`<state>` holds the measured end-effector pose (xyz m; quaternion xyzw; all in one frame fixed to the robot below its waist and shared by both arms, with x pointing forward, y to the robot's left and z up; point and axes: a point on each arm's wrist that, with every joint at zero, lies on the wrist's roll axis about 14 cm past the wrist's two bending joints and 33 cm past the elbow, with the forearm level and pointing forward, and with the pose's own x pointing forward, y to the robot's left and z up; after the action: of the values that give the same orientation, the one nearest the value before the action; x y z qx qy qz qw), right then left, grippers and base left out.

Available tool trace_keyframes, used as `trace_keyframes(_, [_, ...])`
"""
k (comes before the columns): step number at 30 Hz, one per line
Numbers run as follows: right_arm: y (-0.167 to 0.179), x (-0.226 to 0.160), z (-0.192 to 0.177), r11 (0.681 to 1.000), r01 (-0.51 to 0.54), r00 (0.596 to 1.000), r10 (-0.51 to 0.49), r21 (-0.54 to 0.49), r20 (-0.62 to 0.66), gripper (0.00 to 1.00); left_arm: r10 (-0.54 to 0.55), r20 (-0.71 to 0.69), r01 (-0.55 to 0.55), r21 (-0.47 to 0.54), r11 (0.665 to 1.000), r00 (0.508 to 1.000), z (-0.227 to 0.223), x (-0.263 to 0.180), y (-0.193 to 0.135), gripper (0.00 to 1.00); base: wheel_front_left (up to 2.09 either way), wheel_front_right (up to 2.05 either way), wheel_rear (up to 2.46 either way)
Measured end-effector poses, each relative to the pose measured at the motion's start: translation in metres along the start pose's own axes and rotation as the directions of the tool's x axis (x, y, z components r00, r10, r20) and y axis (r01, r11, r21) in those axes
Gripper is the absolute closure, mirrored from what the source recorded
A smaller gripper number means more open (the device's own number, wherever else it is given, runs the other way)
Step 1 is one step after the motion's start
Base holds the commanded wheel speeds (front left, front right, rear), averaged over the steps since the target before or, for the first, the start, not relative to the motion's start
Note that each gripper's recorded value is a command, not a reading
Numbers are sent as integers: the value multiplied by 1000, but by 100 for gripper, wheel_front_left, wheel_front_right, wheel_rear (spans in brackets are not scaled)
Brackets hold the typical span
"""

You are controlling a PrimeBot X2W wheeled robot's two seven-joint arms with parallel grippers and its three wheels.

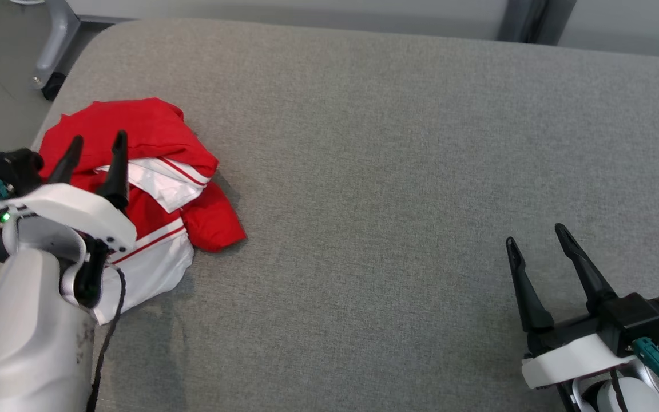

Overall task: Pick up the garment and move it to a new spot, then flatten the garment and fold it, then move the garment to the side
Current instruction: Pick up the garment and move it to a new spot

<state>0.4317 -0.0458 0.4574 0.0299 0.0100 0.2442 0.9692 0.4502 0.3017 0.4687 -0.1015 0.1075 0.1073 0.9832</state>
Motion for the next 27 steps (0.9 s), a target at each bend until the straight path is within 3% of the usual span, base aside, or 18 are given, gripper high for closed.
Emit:
trace_keyframes(9, [-21, -8, -31, 999, 44, 996, -43, 12, -78, 0, 38, -278, -30, 33, 999, 960, -57, 53, 0, 0, 0, 0, 0])
trace_keyframes(13, [-36, -15, -36, 997, 80, 992, -80, -3, -98, 0, 19, -322, -4, 47, 999, 947, -74, 63, -12, 0, 0, 0, 0])
trace_keyframes(14, [-38, -16, -36, 996, 85, 992, -85, -5, -97, 0, 16, -331, 1, 50, 999, 943, -79, 63, -14, 5, 0, 0, 0])
trace_keyframes(15, [-39, -17, -34, 996, 89, 992, -89, -5, -94, 0, 15, -343, 6, 62, 998, 939, -82, 60, -15, 70, 0, 0, 0])
trace_keyframes(16, [-39, -18, -32, 996, 92, 992, -93, -7, -90, 0, 15, -338, 10, 71, 997, 941, -82, 59, -15, 100, 0, 0, 0])
trace_keyframes(21, [-42, -19, -26, 994, 107, 991, -107, -9, -74, 0, 9, -280, 16, 85, 996, 960, -72, 57, -15, 100, 0, 0, 0])
trace_keyframes(27, [-29, -17, -15, 996, 89, 995, -89, 5, -46, 0, -32, -118, 43, 89, 995, 992, -29, 55, -26, 100, 0, 0, 0])
